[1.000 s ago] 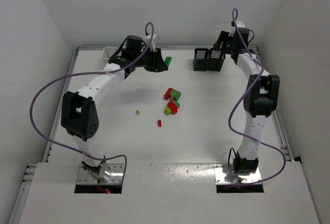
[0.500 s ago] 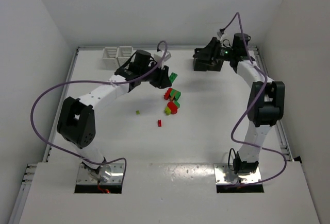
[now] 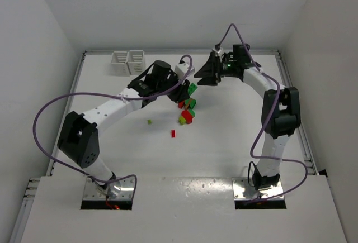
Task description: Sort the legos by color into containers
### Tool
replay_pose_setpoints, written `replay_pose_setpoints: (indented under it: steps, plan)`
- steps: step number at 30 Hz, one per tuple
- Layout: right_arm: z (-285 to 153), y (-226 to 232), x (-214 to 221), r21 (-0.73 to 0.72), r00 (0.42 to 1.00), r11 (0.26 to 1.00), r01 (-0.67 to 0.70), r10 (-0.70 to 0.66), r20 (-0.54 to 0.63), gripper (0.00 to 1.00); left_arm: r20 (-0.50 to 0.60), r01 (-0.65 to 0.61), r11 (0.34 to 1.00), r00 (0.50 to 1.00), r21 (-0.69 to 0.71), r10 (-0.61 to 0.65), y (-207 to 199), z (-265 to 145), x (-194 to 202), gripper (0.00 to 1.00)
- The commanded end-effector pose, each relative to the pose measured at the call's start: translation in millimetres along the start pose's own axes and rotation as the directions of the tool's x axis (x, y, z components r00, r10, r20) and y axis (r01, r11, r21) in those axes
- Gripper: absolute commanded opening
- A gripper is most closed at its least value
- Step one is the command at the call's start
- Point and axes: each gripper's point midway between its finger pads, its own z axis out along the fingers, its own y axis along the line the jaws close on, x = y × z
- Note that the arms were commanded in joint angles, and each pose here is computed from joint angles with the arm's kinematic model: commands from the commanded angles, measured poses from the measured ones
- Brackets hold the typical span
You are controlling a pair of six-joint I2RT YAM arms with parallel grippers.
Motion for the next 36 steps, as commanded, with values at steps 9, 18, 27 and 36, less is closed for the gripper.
replay_pose_setpoints:
  steps: [9,18,27,36]
  plan:
    - [17,-7,39,0.042,0.994,0.999,0.031,-0.027,-0.106,0.67,0.083,-0.08,0.996,0.993,-0.049,0.084,-1,-11,-35,0.0]
    - [31,-1,51,0.017,0.988,0.999,0.05,-0.047,-0.145,0.26,0.083,-0.09,0.995,0.992,-0.052,0.095,0,-10,-36,0.0]
    - [33,0,40,0.027,0.989,0.995,0.1,-0.097,-0.111,0.0,0.084,-0.08,0.996,0.993,0.028,0.077,-12,-14,-35,0.65]
    - [-11,-24,-47,0.435,0.921,0.831,0.347,-0.39,0.011,0.0,0.129,0.085,0.993,0.987,0.086,-0.096,7,-72,-48,1.0]
